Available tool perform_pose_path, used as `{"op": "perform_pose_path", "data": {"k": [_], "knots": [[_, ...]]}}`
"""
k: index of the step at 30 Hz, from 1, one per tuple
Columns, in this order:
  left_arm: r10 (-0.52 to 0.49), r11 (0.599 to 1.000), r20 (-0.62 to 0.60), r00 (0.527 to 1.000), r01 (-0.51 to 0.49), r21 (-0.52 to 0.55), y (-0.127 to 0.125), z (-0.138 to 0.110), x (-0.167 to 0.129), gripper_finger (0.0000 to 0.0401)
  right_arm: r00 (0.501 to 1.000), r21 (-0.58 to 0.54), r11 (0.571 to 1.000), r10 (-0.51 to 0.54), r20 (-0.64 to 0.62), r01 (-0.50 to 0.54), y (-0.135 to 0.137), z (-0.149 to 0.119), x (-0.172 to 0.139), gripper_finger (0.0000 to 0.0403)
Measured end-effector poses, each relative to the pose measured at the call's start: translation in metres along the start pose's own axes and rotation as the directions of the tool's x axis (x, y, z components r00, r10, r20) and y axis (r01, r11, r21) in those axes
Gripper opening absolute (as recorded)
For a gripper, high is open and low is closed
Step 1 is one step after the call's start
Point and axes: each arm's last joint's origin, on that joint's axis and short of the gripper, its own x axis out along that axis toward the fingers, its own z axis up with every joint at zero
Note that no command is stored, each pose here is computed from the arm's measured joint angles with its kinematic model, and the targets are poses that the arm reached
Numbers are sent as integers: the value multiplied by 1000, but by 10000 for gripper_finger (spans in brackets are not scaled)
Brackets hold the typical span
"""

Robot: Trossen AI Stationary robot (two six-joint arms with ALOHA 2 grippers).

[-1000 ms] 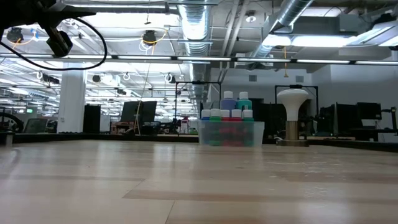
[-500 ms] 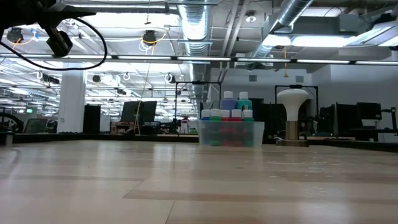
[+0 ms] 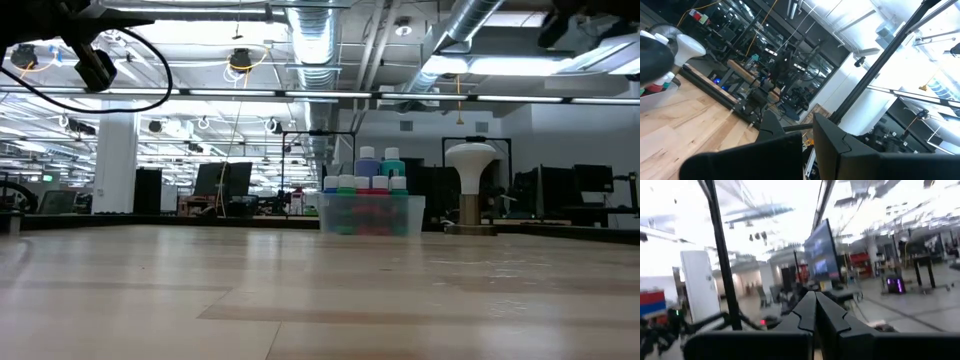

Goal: Pick & Place Paint Supplies
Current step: Return to Home Position

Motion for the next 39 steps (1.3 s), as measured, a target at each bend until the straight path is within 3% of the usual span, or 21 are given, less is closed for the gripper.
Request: {"op": "perform_pose_path", "data": {"k": [4,12,15,31,36,39], "knots": [[0,1000,0,1000,0,0,0,0,0,2,998,22,1000,11,54,-13,-1,-3,-18,0],[-1,1000,-2,1000,1,1,0,0,0,2,986,46,997,-53,-160,61,-6,-28,-12,0],[-2,1000,-7,1000,2,4,0,-1,0,2,987,46,997,-52,-154,60,-6,-26,-14,0],[0,1000,-8,1000,0,5,0,-1,1,2,986,65,995,-60,-155,70,-20,-98,-15,0],[0,1000,-9,1000,0,5,0,-1,1,2,979,68,992,-87,-186,102,-22,-101,-15,0],[0,1000,-8,1000,0,5,0,-1,1,2,980,128,983,-109,-166,131,-22,-100,-15,0]]}}
